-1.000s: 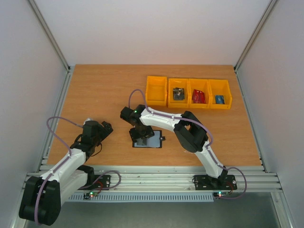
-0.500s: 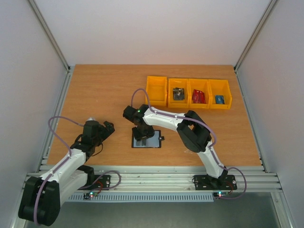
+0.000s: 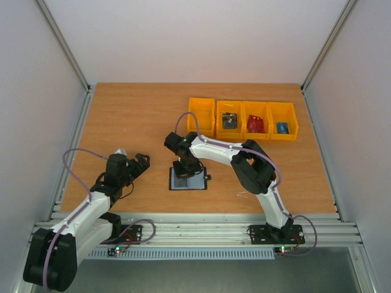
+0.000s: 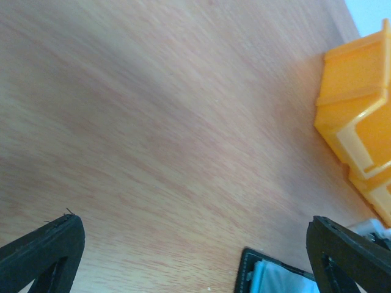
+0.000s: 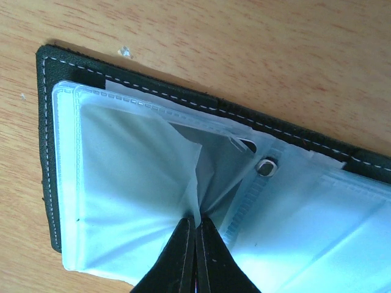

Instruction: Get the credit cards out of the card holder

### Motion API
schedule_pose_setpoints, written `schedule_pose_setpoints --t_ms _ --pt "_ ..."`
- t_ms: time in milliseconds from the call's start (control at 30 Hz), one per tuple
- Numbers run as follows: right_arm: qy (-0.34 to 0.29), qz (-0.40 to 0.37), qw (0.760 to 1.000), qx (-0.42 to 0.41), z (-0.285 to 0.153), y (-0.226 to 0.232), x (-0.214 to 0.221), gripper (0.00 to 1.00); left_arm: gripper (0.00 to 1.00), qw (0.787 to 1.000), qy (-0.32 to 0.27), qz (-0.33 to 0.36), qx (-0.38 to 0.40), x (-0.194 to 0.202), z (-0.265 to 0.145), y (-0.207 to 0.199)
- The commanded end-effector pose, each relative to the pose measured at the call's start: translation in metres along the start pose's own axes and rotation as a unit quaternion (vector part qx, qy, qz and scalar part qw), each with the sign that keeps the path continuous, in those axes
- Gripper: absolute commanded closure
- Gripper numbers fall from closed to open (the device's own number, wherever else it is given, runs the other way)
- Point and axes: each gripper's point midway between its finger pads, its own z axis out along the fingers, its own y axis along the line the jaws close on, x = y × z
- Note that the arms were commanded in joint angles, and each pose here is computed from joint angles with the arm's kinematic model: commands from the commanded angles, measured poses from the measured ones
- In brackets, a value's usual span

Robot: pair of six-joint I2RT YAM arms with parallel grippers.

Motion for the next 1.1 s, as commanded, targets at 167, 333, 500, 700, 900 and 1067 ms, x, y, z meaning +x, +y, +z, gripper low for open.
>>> schedule_pose_setpoints --t_ms 167,333,500,700,900,1067 --pt "-0.048 0.026 0.991 -0.119 -0.028 0.017 -0.015 0.99 0.03 0.989 0.011 0.066 0.135 -0.004 -0.009 -0.063" --pt "-0.07 0.048 0.983 -0.161 -0.043 0.01 -0.018 0.99 0.08 0.985 0.02 0.098 0.138 -0.001 -0.007 -0.064" --pt "-0.066 0.021 0.978 -0.199 -0.053 0.018 -0.016 0.99 0.11 0.971 0.051 0.141 0.184 0.012 -0.008 -0.079" --pt "-0.085 -0.002 0.961 -0.264 -0.073 0.016 -0.02 0.99 0.22 0.964 0.077 0.146 0.208 0.022 -0.009 -0.085" --pt "-0.125 -0.072 0.945 -0.295 -0.114 0.028 -0.017 0.99 0.09 0.954 0.082 0.165 0.238 0.022 -0.016 -0.099" --pt "-0.165 -0.113 0.929 -0.311 -0.153 0.032 -0.012 0.99 0.01 0.929 0.088 0.194 0.304 0.019 -0.038 -0.128"
